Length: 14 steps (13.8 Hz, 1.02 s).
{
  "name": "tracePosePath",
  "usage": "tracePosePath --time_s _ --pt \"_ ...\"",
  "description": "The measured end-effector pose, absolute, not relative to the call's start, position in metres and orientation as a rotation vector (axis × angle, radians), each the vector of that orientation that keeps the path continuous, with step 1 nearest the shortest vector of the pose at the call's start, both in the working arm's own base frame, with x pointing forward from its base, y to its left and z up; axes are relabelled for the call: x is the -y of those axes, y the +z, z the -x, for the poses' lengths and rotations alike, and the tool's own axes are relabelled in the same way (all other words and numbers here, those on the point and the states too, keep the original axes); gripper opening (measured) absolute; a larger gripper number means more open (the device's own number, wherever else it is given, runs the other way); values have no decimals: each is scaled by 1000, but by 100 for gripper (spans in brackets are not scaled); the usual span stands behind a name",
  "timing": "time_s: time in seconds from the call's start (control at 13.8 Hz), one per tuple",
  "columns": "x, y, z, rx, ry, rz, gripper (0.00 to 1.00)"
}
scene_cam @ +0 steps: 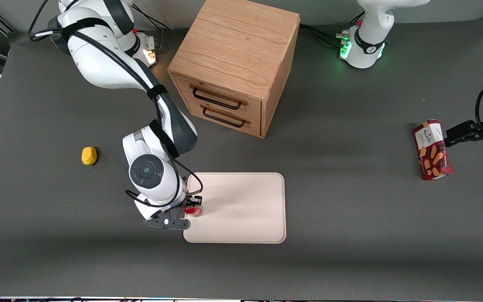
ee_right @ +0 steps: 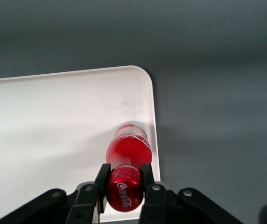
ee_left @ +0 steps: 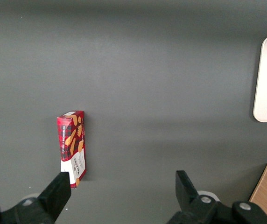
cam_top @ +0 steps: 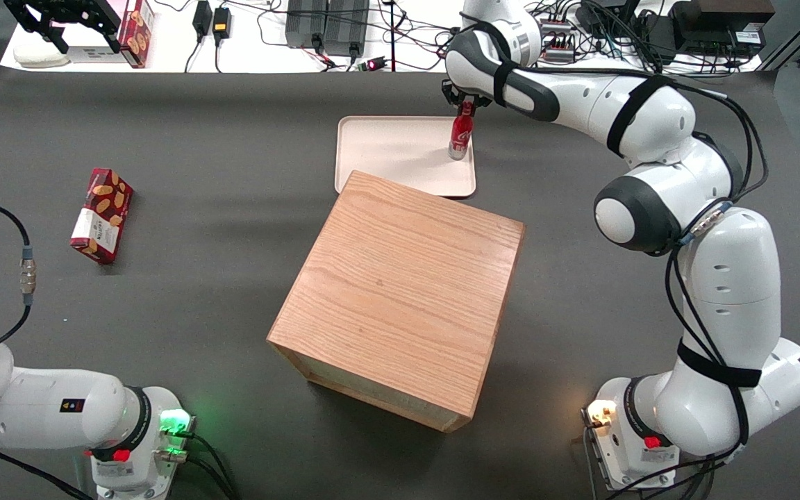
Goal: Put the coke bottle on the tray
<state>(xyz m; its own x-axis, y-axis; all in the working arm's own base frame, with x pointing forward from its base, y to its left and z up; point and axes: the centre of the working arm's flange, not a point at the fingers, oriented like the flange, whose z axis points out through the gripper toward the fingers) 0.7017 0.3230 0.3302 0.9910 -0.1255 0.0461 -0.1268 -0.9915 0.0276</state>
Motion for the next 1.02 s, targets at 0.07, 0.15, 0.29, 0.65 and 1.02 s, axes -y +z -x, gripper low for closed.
tracePosePath --time_s 0.07,0.15,0.29,0.65,1.02 --pt "-323 331 -702 197 73 -3105 46" --pt "-323 331 -702 197 73 -3105 58" --pt "-323 331 -702 198 74 -3106 78" --pt "-322 343 -701 199 76 -3105 100" --pt "-308 439 -673 213 -8 -3064 100"
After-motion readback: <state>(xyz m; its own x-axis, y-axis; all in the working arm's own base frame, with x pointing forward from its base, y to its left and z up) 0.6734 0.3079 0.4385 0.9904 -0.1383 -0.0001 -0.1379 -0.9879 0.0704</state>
